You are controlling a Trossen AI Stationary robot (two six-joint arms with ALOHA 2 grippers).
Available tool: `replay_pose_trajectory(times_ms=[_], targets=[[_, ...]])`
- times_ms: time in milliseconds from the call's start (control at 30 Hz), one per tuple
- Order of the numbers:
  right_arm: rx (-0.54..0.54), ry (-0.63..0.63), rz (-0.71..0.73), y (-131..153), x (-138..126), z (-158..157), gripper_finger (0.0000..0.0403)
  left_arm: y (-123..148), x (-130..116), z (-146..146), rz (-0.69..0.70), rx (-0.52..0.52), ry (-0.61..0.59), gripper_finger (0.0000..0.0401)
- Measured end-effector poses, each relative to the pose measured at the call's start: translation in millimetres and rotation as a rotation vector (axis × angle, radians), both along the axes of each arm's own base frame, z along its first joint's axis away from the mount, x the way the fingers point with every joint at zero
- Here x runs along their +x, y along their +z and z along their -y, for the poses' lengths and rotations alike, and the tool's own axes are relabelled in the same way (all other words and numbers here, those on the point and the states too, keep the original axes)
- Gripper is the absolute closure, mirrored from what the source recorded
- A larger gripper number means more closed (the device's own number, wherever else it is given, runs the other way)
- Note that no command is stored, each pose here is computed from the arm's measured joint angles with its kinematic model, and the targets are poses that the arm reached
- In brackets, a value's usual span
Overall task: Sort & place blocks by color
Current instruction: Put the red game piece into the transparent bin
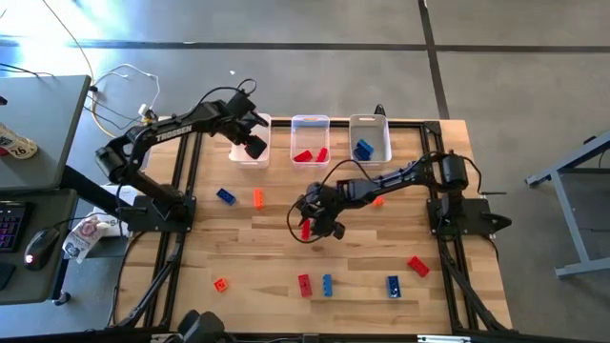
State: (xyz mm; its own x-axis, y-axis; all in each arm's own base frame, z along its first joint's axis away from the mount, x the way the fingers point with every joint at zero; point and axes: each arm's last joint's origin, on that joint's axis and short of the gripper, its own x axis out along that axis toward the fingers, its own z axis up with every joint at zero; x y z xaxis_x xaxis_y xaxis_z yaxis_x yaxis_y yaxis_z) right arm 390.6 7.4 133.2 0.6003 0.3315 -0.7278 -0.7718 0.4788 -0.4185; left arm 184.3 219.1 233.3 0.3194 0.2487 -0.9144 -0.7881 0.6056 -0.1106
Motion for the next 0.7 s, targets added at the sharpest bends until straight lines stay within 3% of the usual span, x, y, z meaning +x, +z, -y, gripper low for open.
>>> replay_pose_trajectory(times_ms=[333,700], targets=[[-0.051,-0.033,-0.026,-15.4,3.1,1.5,0.0178,16.7,-5.6,6.7,0.037,0.053,0.002,0.0201],[-0.025,-0.168,-0.099,-9.2,6.9,3.1,0.0321,16.4,-5.5,6.6,0.036,0.052,0.002,0.0201]])
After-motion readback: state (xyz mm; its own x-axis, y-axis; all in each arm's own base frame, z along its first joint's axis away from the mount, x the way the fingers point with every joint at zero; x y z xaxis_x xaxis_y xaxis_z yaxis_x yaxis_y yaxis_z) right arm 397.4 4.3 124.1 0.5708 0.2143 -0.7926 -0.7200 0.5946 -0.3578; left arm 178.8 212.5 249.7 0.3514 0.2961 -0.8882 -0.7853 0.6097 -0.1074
